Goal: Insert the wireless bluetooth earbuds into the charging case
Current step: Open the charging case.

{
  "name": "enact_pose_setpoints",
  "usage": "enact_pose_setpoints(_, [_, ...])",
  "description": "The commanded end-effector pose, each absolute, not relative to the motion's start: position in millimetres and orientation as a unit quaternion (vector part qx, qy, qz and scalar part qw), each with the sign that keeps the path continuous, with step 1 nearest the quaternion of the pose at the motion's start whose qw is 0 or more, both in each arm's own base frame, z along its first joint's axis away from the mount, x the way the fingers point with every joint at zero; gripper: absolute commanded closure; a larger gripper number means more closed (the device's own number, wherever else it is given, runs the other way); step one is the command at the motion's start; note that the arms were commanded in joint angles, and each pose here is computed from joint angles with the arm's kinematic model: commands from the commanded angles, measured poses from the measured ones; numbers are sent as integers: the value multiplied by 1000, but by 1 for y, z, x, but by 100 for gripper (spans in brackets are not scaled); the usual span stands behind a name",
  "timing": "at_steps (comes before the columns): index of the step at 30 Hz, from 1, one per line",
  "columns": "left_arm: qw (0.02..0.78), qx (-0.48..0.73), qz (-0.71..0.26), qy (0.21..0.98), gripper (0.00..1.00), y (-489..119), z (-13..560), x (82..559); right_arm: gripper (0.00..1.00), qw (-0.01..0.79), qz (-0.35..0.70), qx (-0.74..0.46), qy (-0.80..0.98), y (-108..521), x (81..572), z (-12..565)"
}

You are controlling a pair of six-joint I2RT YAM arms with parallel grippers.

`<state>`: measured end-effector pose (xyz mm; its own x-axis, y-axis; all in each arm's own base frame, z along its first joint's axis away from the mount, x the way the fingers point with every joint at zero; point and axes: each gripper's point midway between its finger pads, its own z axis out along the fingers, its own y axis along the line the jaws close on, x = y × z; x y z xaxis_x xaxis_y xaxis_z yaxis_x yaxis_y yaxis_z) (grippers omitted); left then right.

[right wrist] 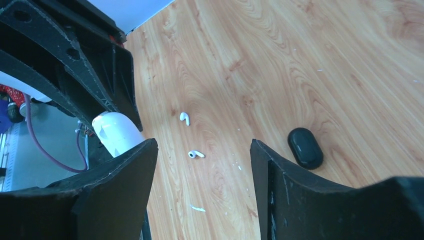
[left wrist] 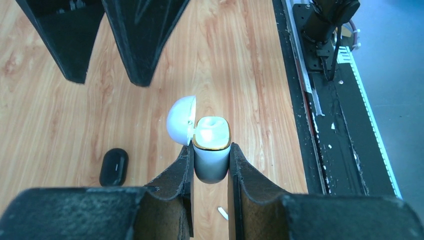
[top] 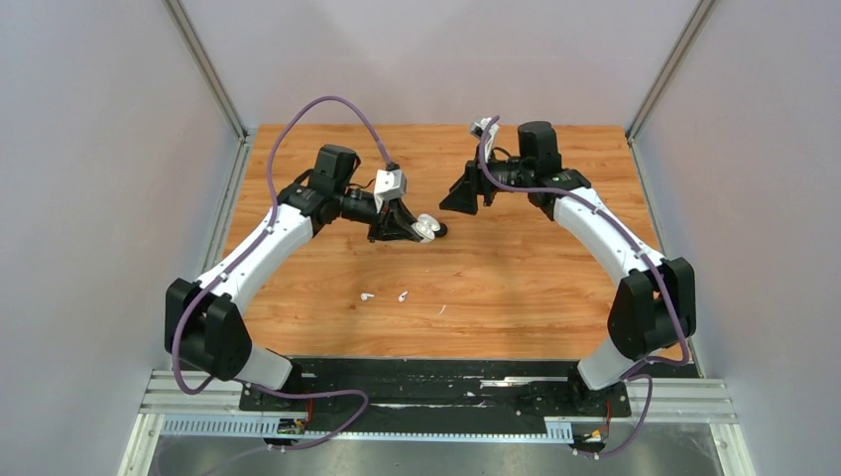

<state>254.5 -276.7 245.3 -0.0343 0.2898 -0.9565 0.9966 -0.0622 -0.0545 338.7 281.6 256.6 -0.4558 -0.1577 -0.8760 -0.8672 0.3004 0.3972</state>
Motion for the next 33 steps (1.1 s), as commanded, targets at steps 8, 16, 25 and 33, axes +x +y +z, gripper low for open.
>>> enact_pose_setpoints(8, [399,520,-489,576,100,-285,260,271,46,391,522,-380,656,261,320,307])
enact_pose_setpoints(16, [395,486,-533,570,100,-292,281,276,49,381,524,-396,651,278,302,301])
enact_pose_setpoints(25, [388,473,-557,561,100,-295,293,276,59,385,516,-392,658,286,313,298])
enact_pose_setpoints(33, [393,468,-559,561,100,-296,294,277,74,375,523,-402,651,293,307,295])
